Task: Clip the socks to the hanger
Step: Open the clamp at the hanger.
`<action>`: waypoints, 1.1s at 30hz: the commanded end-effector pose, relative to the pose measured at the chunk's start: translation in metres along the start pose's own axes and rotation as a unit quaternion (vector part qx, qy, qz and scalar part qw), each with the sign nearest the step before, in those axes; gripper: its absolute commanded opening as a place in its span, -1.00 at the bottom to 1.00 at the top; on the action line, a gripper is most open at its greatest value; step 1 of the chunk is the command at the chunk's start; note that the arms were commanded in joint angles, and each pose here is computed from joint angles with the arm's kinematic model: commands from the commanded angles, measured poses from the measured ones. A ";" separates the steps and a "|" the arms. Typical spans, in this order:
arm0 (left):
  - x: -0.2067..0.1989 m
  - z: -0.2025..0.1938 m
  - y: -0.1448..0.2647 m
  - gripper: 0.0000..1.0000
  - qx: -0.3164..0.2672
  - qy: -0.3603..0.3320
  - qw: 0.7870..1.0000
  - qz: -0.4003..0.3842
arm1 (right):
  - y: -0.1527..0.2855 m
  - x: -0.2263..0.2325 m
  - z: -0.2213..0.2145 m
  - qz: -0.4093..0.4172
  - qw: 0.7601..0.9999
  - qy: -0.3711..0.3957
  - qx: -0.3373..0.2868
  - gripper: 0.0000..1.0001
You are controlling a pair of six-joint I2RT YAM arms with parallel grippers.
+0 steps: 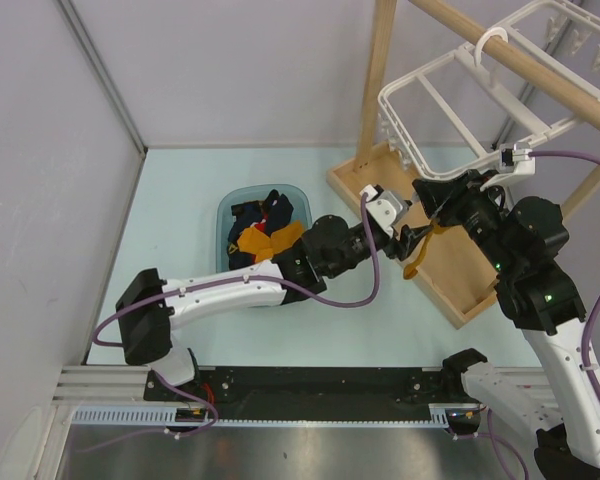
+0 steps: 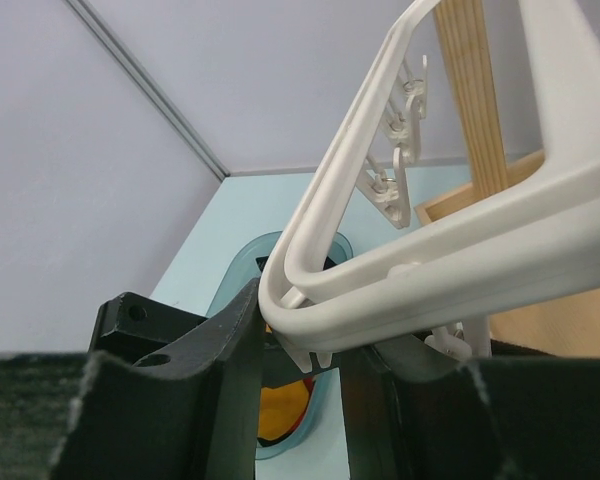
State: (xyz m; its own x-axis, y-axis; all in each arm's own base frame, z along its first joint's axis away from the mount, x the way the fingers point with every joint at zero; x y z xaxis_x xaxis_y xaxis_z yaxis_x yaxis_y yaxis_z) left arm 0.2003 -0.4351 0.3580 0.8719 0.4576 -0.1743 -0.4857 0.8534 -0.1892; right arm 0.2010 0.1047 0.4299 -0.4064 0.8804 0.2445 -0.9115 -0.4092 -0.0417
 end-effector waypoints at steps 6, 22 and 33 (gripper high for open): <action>0.003 0.043 0.006 0.23 -0.083 0.027 0.996 -0.021 | 0.004 0.005 0.018 0.009 0.999 0.006 -0.032 -0.84; 0.000 0.059 -0.012 -0.52 -0.105 0.023 0.993 -0.041 | 0.004 0.005 0.014 0.011 1.000 0.006 -0.020 -0.81; -0.004 0.054 -0.006 -0.99 -0.098 0.055 0.992 -0.054 | 0.002 0.008 0.015 0.028 0.999 0.022 -0.022 -0.28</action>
State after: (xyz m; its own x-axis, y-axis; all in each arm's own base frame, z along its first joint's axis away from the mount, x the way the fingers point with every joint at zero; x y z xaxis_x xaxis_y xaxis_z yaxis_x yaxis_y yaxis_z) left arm 0.2108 -0.4309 0.3926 0.8942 0.3953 -0.2102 -0.4455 0.8320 -0.3307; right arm 0.1999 0.1051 0.4295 -0.4135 0.8787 0.2384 -0.9082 -0.4165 -0.0402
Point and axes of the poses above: each gripper's point midway between its finger pads, its own y axis back along the fingers, its own x axis along the line the jaws close on, z = x × y, the point moved 6 cm from there along y, back along the fingers, and after that the axes turned 12 degrees about y, right-handed, at the moved point
